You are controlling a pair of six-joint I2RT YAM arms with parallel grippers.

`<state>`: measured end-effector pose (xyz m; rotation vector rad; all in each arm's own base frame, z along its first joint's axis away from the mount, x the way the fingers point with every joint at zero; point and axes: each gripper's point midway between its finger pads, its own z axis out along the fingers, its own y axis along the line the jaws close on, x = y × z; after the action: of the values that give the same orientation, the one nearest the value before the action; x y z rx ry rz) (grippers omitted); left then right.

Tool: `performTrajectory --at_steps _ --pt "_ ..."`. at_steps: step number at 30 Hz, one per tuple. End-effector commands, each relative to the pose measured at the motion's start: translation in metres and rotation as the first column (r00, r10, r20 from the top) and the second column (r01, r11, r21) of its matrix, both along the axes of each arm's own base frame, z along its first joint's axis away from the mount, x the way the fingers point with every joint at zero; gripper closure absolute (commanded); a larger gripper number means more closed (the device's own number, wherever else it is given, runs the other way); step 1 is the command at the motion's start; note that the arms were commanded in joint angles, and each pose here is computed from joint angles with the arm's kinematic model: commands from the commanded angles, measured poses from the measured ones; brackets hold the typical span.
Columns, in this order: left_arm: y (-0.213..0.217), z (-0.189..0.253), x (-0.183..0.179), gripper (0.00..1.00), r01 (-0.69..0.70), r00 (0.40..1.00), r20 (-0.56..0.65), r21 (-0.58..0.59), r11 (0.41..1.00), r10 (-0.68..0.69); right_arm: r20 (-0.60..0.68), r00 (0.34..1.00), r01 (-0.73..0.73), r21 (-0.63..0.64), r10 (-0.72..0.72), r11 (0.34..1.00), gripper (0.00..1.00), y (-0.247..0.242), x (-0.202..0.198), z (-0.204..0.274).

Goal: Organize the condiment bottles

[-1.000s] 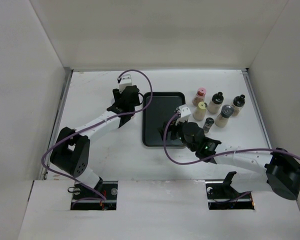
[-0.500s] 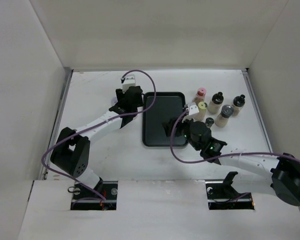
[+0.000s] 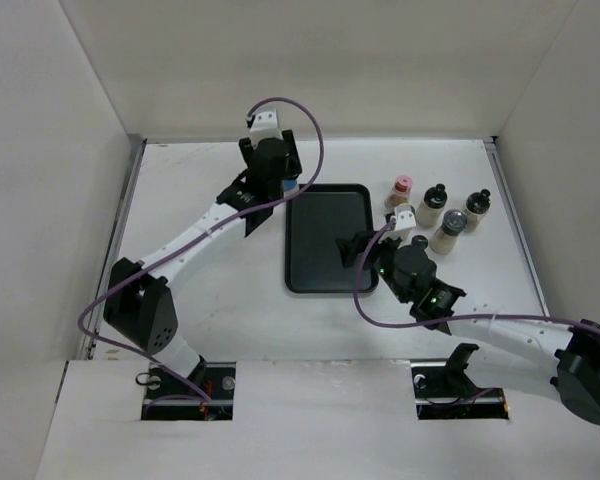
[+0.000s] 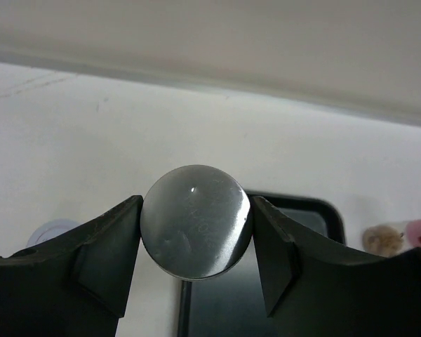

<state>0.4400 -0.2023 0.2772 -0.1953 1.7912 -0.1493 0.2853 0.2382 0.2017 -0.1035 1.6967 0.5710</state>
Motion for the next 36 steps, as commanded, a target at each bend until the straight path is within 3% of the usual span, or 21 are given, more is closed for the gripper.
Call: performTrajectory --at_steps 1,8,16,24,29,34,36 --pt "-0.037 0.031 0.028 0.78 0.067 0.993 0.098 -0.077 0.995 -0.060 0.062 0.996 0.062 0.095 -0.068 0.994 0.18 -0.015 0.004 0.029" --pt "-0.065 -0.002 0.059 0.78 0.104 0.994 0.052 -0.058 0.993 -0.101 0.068 0.994 0.080 0.123 -0.089 0.989 0.18 -0.023 0.004 0.032" --pt "-0.075 -0.042 0.064 0.77 0.109 0.994 0.003 -0.022 0.994 -0.109 0.060 0.996 0.060 0.119 -0.068 0.991 0.17 -0.018 0.004 0.030" --pt "-0.073 -0.071 0.060 0.43 0.084 0.996 -0.029 0.020 0.996 -0.084 0.069 0.995 0.059 0.134 -0.068 0.989 0.16 -0.020 0.001 0.037" --pt "-0.075 -0.058 0.050 0.23 0.089 0.996 -0.011 0.039 0.995 -0.088 0.071 0.995 0.058 0.144 -0.069 0.988 0.15 -0.021 0.000 0.039" --pt "-0.066 -0.026 0.031 0.15 0.074 0.997 0.035 0.030 0.997 -0.075 0.073 0.995 0.059 0.152 -0.071 0.987 0.16 -0.022 -0.001 0.044" --pt "-0.060 -0.009 0.022 0.15 0.071 0.996 0.060 0.007 0.997 -0.071 0.077 0.995 0.057 0.156 -0.070 0.986 0.21 -0.023 -0.002 0.046"
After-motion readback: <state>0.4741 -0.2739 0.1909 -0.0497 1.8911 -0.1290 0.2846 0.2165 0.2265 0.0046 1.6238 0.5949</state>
